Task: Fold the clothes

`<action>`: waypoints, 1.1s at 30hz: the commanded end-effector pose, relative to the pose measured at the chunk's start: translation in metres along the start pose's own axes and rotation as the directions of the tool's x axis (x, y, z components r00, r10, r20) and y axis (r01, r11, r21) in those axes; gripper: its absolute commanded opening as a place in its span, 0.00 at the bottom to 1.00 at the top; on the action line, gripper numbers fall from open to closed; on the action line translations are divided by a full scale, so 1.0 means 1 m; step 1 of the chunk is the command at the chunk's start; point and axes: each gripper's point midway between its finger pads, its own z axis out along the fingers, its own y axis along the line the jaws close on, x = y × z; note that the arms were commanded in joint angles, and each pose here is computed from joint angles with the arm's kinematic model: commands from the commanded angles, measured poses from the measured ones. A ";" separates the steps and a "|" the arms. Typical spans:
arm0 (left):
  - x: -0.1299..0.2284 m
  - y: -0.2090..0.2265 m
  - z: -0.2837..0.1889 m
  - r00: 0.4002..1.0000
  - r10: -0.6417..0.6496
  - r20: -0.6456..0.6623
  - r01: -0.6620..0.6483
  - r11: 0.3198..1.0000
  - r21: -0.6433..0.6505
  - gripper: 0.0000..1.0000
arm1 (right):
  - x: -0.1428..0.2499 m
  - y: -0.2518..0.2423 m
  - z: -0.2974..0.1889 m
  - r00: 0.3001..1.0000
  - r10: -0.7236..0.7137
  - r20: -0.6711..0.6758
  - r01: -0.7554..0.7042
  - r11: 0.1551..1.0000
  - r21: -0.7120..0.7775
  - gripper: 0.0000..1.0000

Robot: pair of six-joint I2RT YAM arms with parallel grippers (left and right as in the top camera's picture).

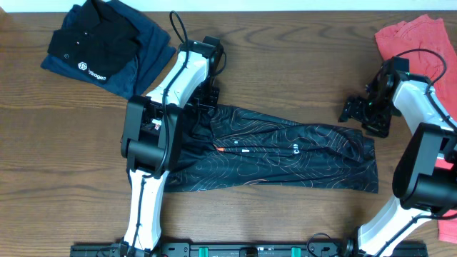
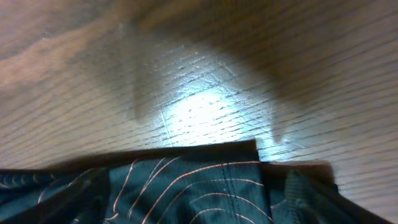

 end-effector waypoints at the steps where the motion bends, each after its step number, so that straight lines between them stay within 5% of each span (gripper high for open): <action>1: 0.002 0.006 0.002 1.000 -0.017 -0.006 0.017 1.000 -0.020 0.19 | 0.003 0.002 0.009 0.999 -0.001 -0.037 0.000 1.000 -0.009 0.84; 7: 0.002 0.006 0.002 1.000 -0.017 -0.006 0.017 1.000 -0.020 0.19 | 0.004 0.001 0.013 0.999 0.001 -0.048 -0.001 1.000 -0.003 0.76; 20: 0.002 0.006 0.002 1.000 -0.019 -0.006 0.019 1.000 -0.020 0.19 | 0.003 -0.004 0.013 0.998 0.044 -0.039 -0.043 0.999 0.025 0.17; 22: 0.002 0.006 0.001 0.999 -0.053 -0.005 0.052 0.998 -0.020 0.06 | 0.002 -0.005 0.013 0.997 0.063 -0.037 -0.062 0.998 0.033 0.12; 25: 0.004 0.006 -0.001 0.997 -0.081 -0.011 0.081 0.997 -0.022 0.06 | 0.003 -0.005 0.012 0.996 0.075 -0.038 -0.074 0.997 0.033 0.01; 33: 0.016 0.011 -0.039 0.991 -0.129 0.021 0.130 0.991 -0.014 0.06 | 0.008 -0.006 0.010 0.992 0.116 -0.052 -0.114 0.993 0.040 0.01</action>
